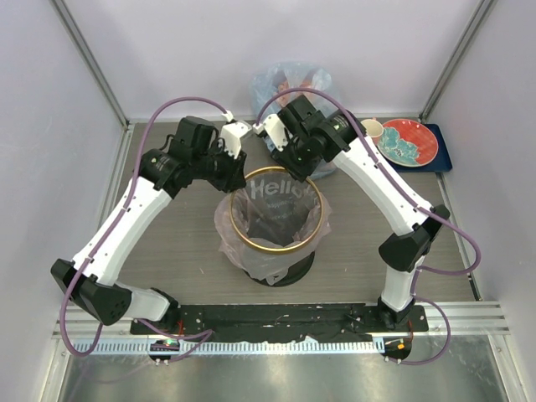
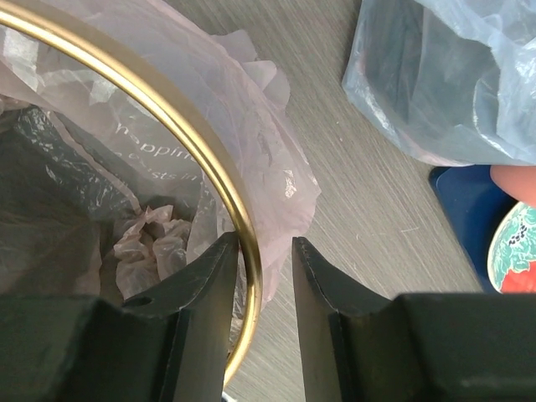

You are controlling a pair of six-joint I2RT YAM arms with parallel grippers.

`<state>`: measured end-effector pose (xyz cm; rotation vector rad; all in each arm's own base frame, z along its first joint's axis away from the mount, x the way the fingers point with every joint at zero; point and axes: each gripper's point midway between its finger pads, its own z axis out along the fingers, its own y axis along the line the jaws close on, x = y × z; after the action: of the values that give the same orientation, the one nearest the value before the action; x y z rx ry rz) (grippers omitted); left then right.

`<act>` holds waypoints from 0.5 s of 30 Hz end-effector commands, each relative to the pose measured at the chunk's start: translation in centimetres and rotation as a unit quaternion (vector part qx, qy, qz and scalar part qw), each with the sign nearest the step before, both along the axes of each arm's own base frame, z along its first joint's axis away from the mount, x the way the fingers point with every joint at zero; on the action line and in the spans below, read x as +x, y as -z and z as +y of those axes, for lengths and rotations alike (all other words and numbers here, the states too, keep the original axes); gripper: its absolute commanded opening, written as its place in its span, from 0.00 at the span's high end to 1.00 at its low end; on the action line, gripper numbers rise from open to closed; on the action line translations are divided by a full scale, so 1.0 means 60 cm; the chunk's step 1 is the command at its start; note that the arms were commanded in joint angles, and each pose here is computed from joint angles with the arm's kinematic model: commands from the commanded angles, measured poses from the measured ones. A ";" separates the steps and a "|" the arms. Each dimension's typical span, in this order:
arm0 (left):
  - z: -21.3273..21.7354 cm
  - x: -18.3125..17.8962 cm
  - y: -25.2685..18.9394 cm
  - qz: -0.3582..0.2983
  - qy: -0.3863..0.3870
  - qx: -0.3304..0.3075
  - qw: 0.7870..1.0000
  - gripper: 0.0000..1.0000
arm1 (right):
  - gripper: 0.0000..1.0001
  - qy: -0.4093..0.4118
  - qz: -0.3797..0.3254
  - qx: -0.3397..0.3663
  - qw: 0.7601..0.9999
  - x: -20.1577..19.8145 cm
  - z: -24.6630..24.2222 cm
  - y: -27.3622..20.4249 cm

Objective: Put the trash bags into the trash bin

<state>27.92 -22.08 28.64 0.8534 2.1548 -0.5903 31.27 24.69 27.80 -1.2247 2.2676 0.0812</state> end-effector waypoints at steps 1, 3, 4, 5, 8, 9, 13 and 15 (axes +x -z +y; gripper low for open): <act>0.001 -0.007 -0.008 -0.013 0.013 -0.004 1.000 0.71 | 0.62 -0.003 0.052 -0.030 0.998 -0.062 -0.041 0.004; 0.003 -0.010 -0.008 -0.015 0.016 -0.003 1.000 0.66 | 0.60 -0.002 0.052 -0.024 0.998 -0.064 -0.042 0.004; 0.004 -0.013 -0.009 -0.017 0.016 -0.003 1.000 0.62 | 0.58 -0.002 0.052 -0.022 0.998 -0.066 -0.041 0.003; 0.005 -0.014 -0.012 -0.021 0.019 -0.004 1.000 0.59 | 0.55 -0.002 0.046 -0.016 0.999 -0.062 -0.040 -0.004; 0.007 -0.015 -0.035 -0.045 0.023 -0.010 0.999 0.40 | 0.38 -0.003 0.026 0.013 1.000 -0.057 -0.031 -0.036; 0.009 -0.013 -0.042 -0.053 0.022 -0.010 0.998 0.37 | 0.35 0.000 0.020 0.019 1.000 -0.053 -0.031 -0.045; 0.023 -0.009 -0.102 -0.096 0.014 -0.040 0.994 0.23 | 0.21 -0.014 0.003 0.080 0.997 -0.056 -0.029 -0.098; 0.026 -0.023 -0.132 -0.119 0.035 -0.070 0.990 0.16 | 0.19 -0.022 0.006 0.130 0.991 -0.060 -0.043 -0.126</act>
<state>27.38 -21.18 30.44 0.8847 2.0753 -0.5813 31.09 25.26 30.86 -1.1755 2.2013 0.2130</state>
